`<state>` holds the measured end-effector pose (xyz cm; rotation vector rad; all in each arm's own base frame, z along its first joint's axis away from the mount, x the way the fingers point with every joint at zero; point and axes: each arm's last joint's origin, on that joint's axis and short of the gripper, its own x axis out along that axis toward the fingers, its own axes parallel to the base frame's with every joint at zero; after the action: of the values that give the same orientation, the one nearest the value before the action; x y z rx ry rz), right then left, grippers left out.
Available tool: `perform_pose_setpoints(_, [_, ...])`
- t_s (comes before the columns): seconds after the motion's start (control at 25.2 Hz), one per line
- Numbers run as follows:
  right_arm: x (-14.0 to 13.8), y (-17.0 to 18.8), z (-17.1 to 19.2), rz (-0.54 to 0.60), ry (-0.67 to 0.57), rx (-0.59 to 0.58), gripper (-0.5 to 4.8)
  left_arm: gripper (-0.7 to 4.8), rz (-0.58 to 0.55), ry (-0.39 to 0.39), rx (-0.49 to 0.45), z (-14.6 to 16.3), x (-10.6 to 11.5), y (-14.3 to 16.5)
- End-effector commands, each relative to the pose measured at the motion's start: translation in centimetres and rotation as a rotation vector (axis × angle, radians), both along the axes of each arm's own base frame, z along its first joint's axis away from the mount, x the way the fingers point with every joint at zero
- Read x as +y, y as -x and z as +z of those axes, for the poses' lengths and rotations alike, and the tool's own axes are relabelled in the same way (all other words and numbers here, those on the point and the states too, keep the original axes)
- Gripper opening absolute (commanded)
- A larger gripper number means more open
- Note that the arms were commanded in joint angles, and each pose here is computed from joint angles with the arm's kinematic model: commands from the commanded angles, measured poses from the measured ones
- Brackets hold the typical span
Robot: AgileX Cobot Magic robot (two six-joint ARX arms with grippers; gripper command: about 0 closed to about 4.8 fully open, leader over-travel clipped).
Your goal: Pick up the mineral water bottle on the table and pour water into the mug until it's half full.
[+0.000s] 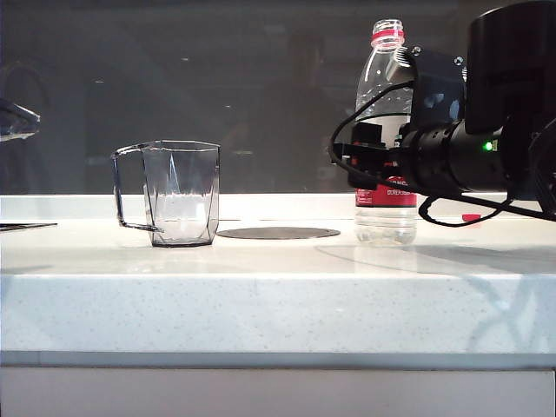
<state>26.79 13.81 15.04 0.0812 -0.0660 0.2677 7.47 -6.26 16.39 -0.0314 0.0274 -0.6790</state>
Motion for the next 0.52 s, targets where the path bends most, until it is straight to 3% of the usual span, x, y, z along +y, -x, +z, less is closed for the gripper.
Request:
perform_pose_setpoints(0.04, [0.0,0.0,0.3,-0.001,-0.011,-0.016,2.42,-0.04,-0.004,0.008,-0.012,0.2,0.0,0.0])
perform_pose_setpoints(0.52, [0.2,0.5,2.1,0.029,0.118,-0.100,2.42,-0.04,0.118,0.007,-0.012,0.2,1.0,-0.7])
